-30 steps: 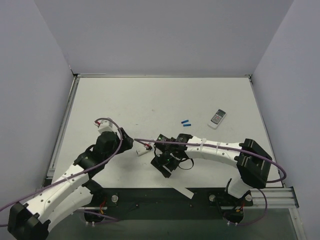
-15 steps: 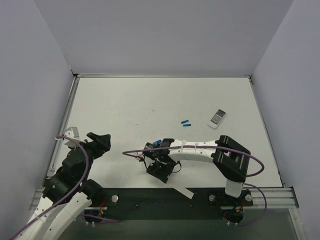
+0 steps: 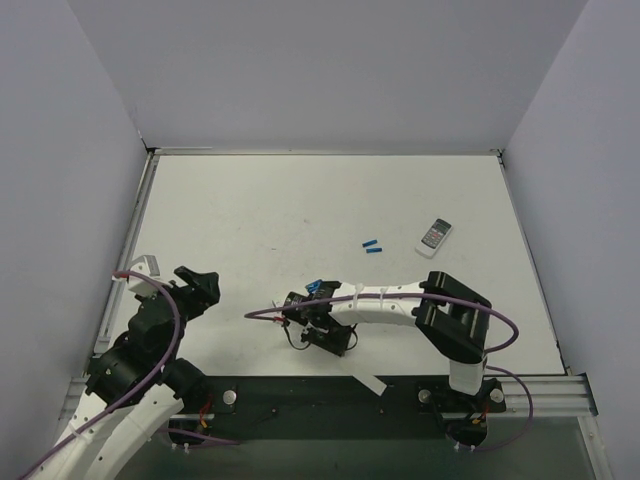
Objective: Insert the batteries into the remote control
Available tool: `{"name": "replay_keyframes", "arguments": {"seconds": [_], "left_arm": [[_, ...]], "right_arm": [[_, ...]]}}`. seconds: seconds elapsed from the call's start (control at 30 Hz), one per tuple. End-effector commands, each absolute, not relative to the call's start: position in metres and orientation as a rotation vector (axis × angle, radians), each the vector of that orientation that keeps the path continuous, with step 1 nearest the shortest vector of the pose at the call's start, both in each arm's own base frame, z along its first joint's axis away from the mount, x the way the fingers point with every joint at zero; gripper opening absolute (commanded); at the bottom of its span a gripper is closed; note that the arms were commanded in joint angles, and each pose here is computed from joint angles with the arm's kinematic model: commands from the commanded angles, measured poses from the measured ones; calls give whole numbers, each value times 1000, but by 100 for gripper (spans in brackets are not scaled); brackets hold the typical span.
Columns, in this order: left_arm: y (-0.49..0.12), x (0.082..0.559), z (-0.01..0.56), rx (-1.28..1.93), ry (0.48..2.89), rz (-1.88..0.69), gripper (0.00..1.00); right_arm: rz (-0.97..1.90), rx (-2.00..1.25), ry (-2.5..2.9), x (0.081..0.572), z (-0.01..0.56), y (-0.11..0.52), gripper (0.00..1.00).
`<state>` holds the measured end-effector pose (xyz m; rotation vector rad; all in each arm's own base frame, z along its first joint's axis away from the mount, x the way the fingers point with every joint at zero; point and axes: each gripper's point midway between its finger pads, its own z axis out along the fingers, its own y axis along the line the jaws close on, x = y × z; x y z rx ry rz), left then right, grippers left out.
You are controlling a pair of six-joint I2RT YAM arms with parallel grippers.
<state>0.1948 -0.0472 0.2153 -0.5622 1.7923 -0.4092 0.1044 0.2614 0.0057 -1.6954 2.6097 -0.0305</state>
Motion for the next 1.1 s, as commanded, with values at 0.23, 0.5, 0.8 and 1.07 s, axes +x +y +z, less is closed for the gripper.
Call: {"name": "replay_keyframes", "arguments": {"seconds": [0.23,0.5,0.8,1.07], "left_arm": [[-43,198,225,-553,1780,-367,83],[-45,197,224,-549,1788,-380,83],[-49,196,220,-540,1793,-407,84],[-67,199,216,-488,1842,-461,84]], "right_arm": [[-188,-1353,2552,193,23,250,7],[-86,-1114,2569,207,48,254,27],[35,-1092,2658,175,40,232,61],[53,-1176,2721,175,21,224,64]]}}
